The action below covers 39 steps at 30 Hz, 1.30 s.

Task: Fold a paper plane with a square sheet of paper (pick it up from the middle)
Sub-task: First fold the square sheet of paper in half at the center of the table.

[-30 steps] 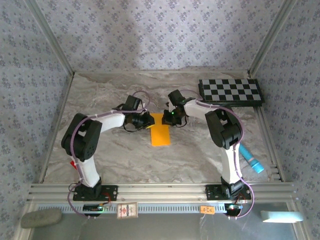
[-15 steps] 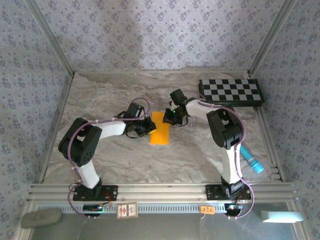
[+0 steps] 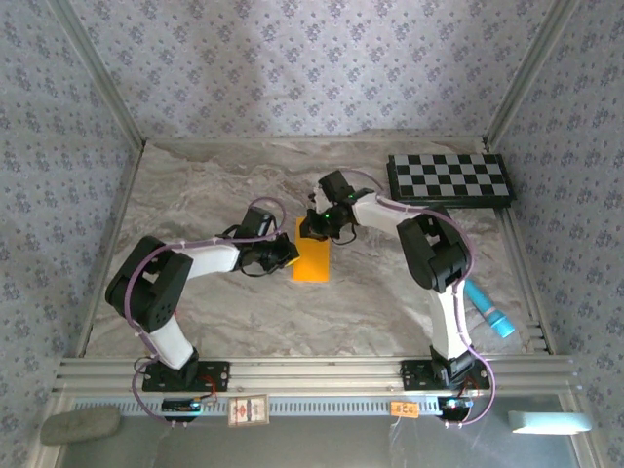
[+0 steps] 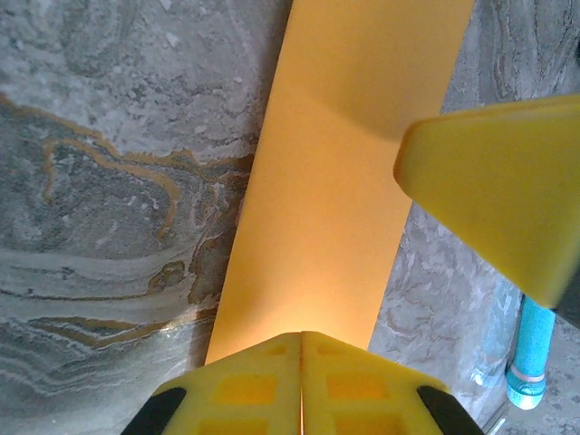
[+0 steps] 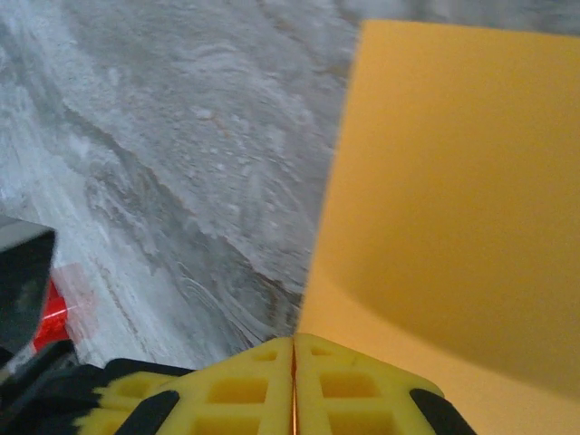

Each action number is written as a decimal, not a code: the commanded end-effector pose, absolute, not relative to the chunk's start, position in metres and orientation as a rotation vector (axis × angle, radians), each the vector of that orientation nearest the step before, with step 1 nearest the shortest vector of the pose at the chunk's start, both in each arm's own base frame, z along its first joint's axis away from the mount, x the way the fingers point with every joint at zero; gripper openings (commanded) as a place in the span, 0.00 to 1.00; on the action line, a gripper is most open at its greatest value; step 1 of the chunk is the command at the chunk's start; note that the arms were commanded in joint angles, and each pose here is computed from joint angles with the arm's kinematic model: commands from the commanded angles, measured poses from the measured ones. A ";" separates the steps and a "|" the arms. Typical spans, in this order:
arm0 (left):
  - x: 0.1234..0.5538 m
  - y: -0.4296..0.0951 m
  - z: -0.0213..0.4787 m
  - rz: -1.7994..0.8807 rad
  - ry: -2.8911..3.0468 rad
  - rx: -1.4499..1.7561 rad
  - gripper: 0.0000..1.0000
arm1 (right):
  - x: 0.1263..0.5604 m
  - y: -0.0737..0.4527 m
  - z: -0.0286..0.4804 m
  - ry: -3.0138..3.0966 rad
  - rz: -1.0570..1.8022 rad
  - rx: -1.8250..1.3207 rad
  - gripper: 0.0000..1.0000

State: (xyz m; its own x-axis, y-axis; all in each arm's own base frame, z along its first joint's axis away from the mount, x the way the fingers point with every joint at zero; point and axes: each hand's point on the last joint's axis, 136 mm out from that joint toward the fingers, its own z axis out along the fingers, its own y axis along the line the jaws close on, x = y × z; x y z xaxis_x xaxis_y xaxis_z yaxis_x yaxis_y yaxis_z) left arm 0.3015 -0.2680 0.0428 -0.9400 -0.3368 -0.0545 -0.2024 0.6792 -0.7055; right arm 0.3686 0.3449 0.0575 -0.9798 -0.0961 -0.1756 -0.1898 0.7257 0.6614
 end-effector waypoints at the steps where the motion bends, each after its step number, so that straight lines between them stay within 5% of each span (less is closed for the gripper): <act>1: 0.303 -0.267 0.045 -1.128 2.687 -0.463 0.07 | 0.368 0.356 0.053 2.808 1.119 -0.296 0.09; 29: 0.312 -0.282 0.034 -1.183 2.707 -0.437 0.07 | 0.363 0.356 0.002 2.949 1.008 -0.319 0.09; 39: 0.284 -0.263 0.007 -1.094 2.817 -0.492 0.07 | 0.370 0.353 0.003 2.943 0.995 -0.308 0.09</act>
